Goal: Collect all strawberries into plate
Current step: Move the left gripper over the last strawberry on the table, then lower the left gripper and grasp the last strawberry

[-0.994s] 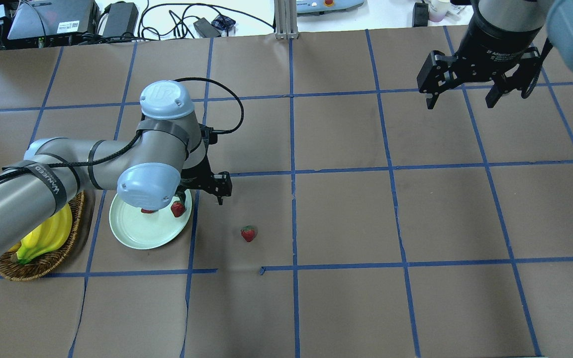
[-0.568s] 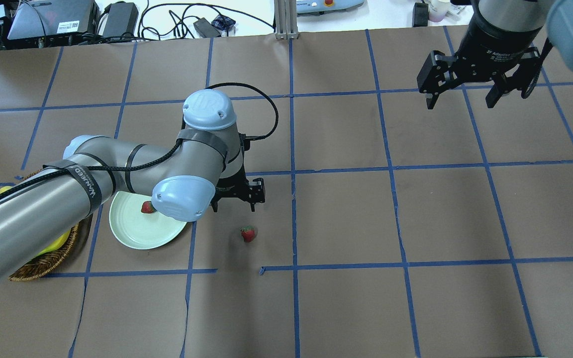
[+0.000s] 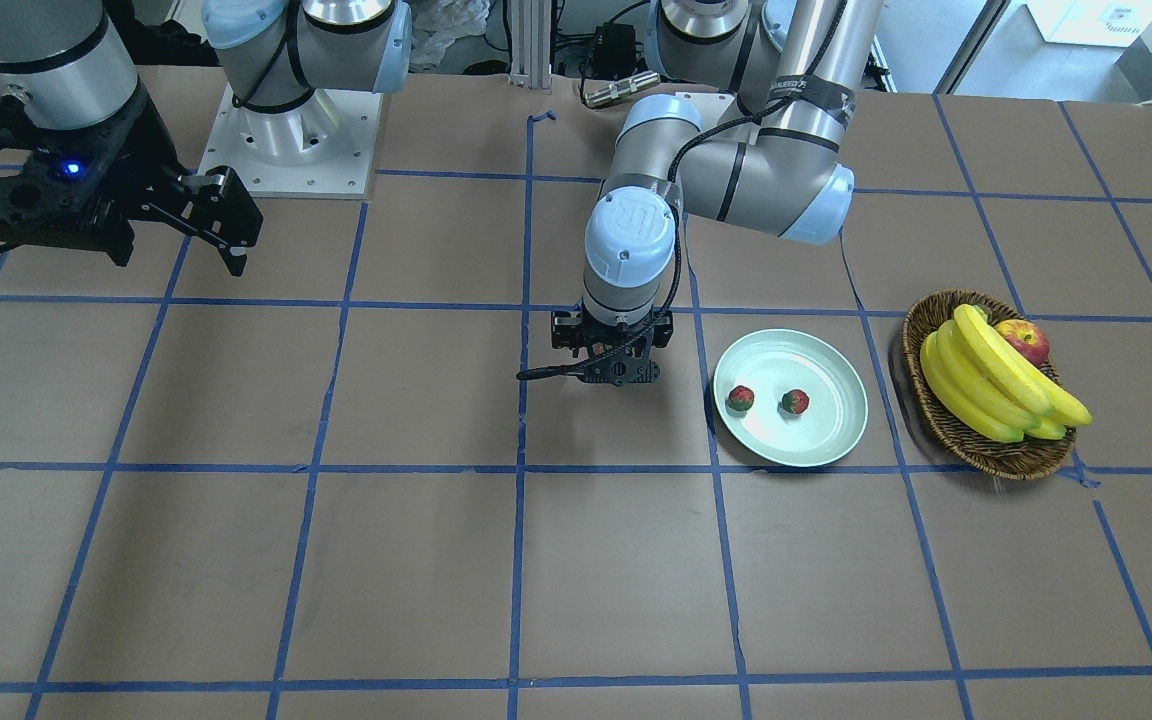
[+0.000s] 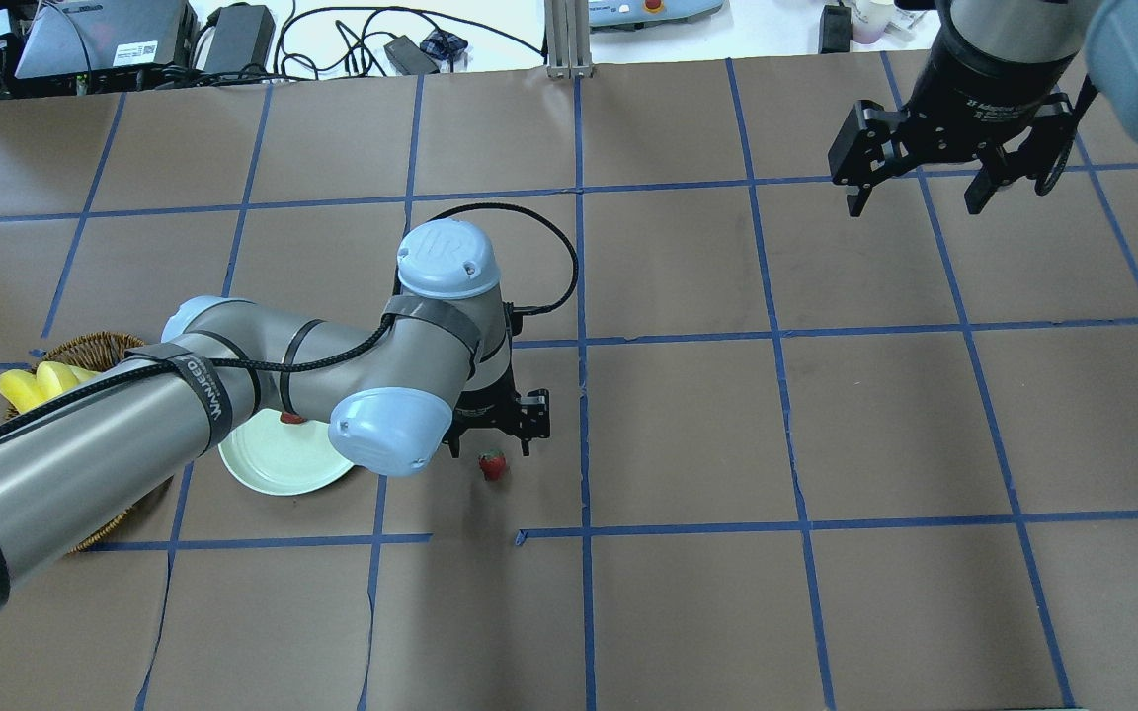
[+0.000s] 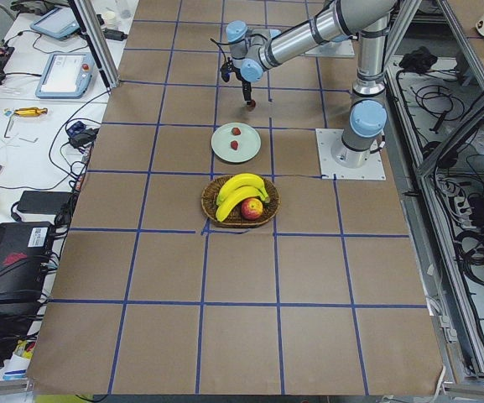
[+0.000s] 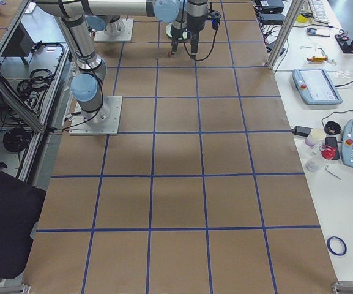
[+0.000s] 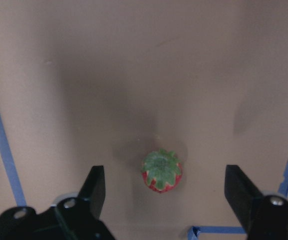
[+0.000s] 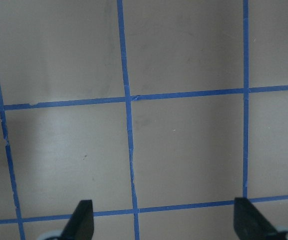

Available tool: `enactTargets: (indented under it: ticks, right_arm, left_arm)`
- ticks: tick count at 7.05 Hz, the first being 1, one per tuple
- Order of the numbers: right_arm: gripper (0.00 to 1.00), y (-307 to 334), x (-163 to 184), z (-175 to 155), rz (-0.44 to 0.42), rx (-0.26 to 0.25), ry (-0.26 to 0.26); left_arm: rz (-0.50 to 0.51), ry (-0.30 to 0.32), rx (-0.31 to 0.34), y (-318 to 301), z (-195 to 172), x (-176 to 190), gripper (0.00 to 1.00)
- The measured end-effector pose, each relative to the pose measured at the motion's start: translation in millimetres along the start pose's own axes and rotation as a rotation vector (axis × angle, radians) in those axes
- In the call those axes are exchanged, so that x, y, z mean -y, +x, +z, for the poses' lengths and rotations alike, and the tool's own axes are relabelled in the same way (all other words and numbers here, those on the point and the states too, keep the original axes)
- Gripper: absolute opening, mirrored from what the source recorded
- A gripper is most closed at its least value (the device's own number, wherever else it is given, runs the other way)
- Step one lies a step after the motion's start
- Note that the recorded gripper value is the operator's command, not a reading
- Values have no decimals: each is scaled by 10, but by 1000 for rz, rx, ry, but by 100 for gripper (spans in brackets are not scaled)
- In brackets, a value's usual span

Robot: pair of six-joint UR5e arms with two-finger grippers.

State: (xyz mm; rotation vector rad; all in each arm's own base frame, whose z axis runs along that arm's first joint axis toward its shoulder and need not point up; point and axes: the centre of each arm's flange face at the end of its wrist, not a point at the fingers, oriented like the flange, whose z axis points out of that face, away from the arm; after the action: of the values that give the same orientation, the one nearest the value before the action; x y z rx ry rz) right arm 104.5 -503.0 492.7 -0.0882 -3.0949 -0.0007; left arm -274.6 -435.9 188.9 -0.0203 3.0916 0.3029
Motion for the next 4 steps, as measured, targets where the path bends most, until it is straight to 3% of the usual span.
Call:
enactTargets:
  ticks: [2,3,4]
  right_arm:
    - [100,-1,0,0,0,1,0]
    - [100,-1,0,0,0,1,0]
    - [100,-1,0,0,0,1,0]
  left_arm:
    - [0,-7,4,-3,123,-1,75]
    - [0,-8,7,-2,162,12,55]
    - [1,-7,9,-4,177,18,25]
